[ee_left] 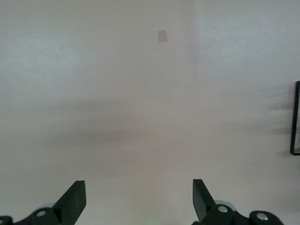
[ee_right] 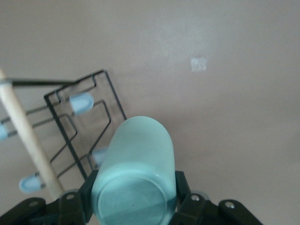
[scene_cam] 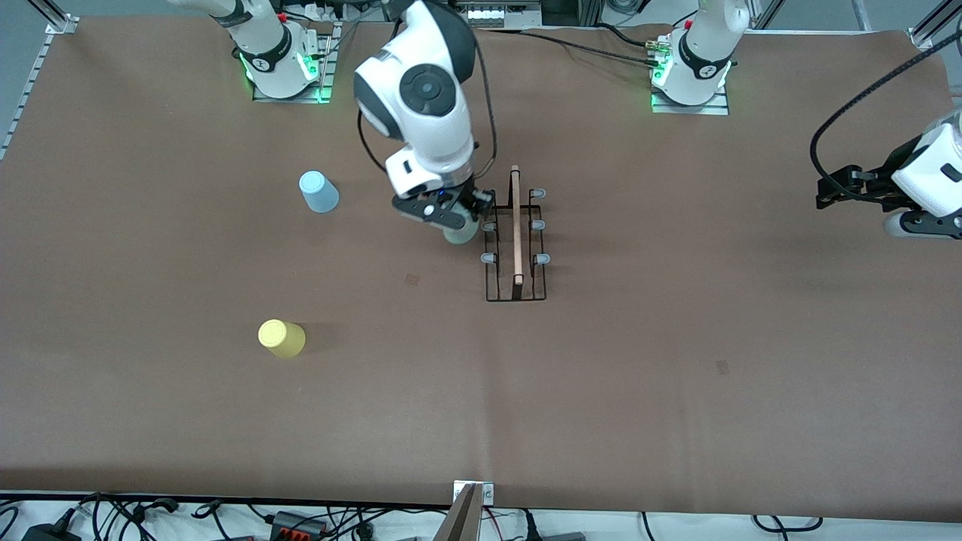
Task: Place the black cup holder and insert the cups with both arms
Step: 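Carry the teal cup with the right gripper over the rack peg, then lower the teal cup onto the peg and open the right gripper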
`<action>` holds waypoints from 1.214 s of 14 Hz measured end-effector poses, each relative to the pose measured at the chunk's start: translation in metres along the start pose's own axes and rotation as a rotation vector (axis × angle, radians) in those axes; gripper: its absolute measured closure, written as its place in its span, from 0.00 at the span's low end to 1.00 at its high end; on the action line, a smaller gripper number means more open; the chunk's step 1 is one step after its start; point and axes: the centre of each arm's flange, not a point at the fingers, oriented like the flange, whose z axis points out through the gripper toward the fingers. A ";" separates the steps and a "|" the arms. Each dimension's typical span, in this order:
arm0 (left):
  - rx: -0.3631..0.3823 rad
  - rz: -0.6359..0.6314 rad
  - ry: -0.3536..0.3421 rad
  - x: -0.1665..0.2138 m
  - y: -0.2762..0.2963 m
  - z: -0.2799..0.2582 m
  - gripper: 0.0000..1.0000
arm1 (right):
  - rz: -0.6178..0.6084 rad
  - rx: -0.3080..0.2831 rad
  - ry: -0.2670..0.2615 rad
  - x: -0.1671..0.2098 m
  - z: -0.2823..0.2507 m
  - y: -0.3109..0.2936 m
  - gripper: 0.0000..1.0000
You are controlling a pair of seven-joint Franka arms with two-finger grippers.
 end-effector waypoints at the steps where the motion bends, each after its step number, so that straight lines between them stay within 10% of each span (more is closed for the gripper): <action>1: -0.001 -0.003 -0.005 -0.001 -0.005 0.000 0.00 | 0.000 0.000 -0.009 -0.014 0.000 -0.003 0.33; 17: -0.003 0.112 -0.016 -0.030 -0.006 -0.027 0.00 | -0.025 0.022 -0.036 -0.070 0.055 -0.003 0.33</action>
